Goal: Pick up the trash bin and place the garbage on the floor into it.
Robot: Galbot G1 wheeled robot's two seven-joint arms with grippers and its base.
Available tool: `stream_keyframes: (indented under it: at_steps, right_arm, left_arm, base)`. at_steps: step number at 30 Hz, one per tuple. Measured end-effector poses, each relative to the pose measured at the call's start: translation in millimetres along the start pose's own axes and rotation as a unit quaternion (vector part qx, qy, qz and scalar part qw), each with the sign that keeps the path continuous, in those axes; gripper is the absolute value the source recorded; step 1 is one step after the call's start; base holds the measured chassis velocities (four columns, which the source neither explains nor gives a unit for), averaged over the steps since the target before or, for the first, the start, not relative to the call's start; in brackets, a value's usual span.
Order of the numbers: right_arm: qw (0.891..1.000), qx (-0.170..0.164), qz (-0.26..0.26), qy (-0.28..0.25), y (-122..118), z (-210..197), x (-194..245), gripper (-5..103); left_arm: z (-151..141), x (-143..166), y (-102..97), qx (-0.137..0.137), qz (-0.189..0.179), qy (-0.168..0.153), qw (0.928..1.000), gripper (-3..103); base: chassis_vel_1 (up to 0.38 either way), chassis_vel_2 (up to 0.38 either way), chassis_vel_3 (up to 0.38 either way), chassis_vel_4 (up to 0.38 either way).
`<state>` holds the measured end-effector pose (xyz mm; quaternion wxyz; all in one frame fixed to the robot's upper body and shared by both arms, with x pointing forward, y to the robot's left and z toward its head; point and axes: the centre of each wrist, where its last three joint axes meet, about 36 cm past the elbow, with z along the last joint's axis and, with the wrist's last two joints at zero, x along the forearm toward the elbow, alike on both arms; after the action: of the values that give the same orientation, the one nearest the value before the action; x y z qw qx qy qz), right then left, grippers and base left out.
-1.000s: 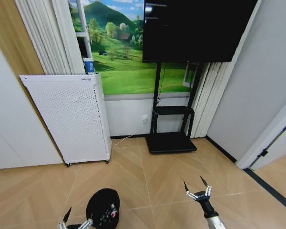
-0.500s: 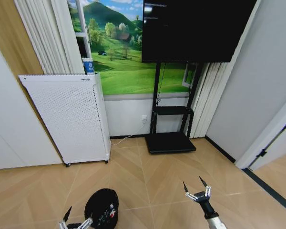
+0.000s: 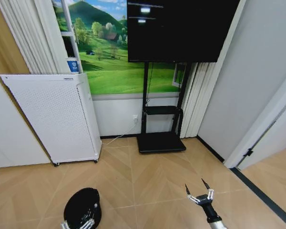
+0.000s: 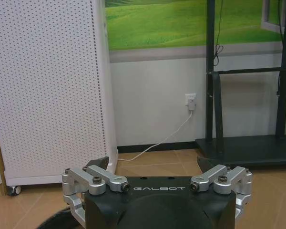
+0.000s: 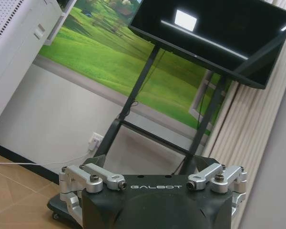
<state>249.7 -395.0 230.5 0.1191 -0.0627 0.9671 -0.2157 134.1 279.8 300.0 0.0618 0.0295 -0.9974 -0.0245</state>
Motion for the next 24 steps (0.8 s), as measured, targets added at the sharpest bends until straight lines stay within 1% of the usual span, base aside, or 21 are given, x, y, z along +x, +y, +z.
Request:
stream_keyframes:
  at_steps: [3,7,10,12,13,14,16,21,24]
  right_arm:
    - [1.000,0.009,-0.001,-0.005,-0.8,-1.0,0.2,100]
    - [1.000,0.013,-0.001,-0.009,2.7,-2.9,0.9,100]
    - [1.000,0.021,-0.007,-0.012,5.3,-3.3,3.8,100]
    - [1.000,0.027,-0.009,-0.011,5.4,-3.4,7.4,100]
    - [0.999,0.037,-0.009,-0.015,4.3,-3.4,7.9,100]
    - [0.999,0.037,-0.009,-0.015,4.3,-3.4,7.9,100]
    - [0.998,0.051,-0.008,-0.019,2.2,-3.3,10.0,100]
    - [0.998,0.052,-0.003,-0.019,0.5,-6.1,13.8,100]
    - [0.998,0.054,0.000,-0.015,-2.7,-6.9,17.8,100]
  left_arm:
    - [0.0,-0.6,-0.4,0.000,0.001,-0.001,1.0000,100]
    - [0.2,-0.5,-0.8,0.001,0.000,0.000,1.0000,100]
    - [0.3,0.4,-1.0,0.001,0.000,0.001,1.0000,100]
    - [0.4,1.4,-1.2,0.001,0.000,0.001,1.0000,100]
    - [0.5,1.8,-1.0,0.001,0.000,0.001,1.0000,100]
    - [0.5,1.8,-1.0,0.001,0.000,0.001,1.0000,100]
    - [0.6,3.0,-1.1,0.000,0.000,0.000,1.0000,100]
    - [-0.3,4.4,-2.0,-0.001,0.002,-0.002,1.0000,100]
    - [-0.3,5.3,-1.7,-0.002,0.003,-0.003,1.0000,100]
  base:
    - [-0.124,-0.459,0.104,0.426]
    - [-0.066,-0.411,0.077,0.423]
    - [-0.033,-0.241,0.034,0.196]
    - [0.003,-0.054,0.004,0.009]
    - [0.000,0.000,0.000,0.000]
    - [0.000,0.000,0.000,0.000]
    - [0.042,0.087,-0.024,-0.031]
    - [0.065,0.017,-0.070,-0.036]
    - [0.132,-0.066,-0.140,0.103]
